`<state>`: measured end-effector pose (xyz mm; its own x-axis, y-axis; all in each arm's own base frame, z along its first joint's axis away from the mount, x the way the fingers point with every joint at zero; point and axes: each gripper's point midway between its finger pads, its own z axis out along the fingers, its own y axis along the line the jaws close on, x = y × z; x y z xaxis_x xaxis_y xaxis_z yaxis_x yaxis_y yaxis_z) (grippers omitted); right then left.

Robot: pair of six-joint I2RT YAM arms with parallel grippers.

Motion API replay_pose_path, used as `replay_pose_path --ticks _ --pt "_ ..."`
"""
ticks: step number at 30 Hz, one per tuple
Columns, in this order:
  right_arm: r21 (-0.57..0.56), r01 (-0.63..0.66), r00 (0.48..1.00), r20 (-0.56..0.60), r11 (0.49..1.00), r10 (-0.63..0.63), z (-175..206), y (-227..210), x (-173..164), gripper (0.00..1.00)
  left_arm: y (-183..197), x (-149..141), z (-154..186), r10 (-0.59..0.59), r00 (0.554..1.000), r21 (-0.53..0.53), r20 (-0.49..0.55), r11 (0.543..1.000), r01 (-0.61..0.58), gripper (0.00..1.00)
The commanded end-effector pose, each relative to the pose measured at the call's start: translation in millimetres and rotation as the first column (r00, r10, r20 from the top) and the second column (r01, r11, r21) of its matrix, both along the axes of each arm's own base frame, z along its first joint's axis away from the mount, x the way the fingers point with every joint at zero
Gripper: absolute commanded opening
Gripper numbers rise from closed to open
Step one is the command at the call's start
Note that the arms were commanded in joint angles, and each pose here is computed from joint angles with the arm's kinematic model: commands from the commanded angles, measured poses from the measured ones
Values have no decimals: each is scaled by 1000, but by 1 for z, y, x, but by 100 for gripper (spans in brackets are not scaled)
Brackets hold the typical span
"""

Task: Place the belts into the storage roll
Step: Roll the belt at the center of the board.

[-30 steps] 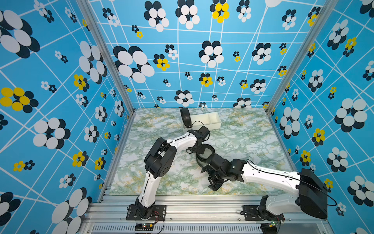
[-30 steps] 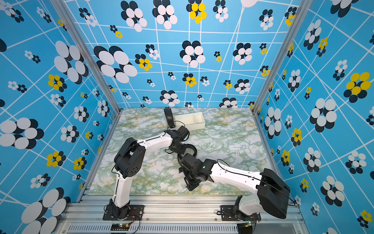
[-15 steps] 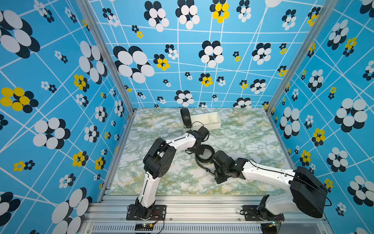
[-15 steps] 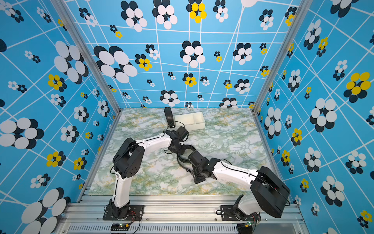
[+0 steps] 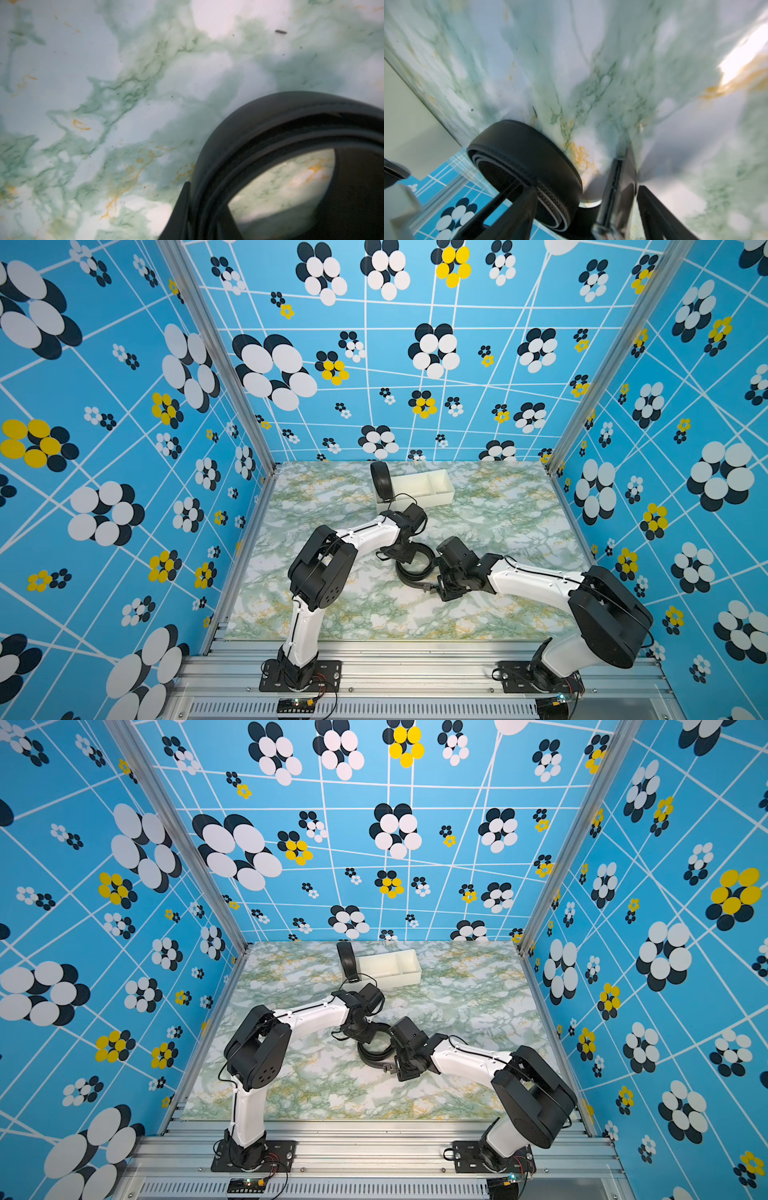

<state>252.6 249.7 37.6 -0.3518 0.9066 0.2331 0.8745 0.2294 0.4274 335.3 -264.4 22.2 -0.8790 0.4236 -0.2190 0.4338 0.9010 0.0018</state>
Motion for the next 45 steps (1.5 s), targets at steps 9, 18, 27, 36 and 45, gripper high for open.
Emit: replay_pose_path --ticks 9,18,27,36,45 --pt "38 -128 980 -148 991 133 -21 10 -31 38 20 -17 -10 22 998 93 -59 996 -16 2" --pt "15 -186 975 -124 982 186 -16 0 -29 54 11 -23 -19 8 995 53 -98 999 -3 6" --pt "-37 -232 963 -150 972 224 -8 -13 -26 57 15 -28 -22 36 991 15 -132 999 -34 9" --pt "-49 -217 962 -181 975 205 -17 -17 -30 56 17 -22 -21 38 992 35 -122 999 -34 5" --pt "-141 -228 969 67 963 239 37 -24 6 66 18 -23 -25 47 989 50 -140 998 -40 1"
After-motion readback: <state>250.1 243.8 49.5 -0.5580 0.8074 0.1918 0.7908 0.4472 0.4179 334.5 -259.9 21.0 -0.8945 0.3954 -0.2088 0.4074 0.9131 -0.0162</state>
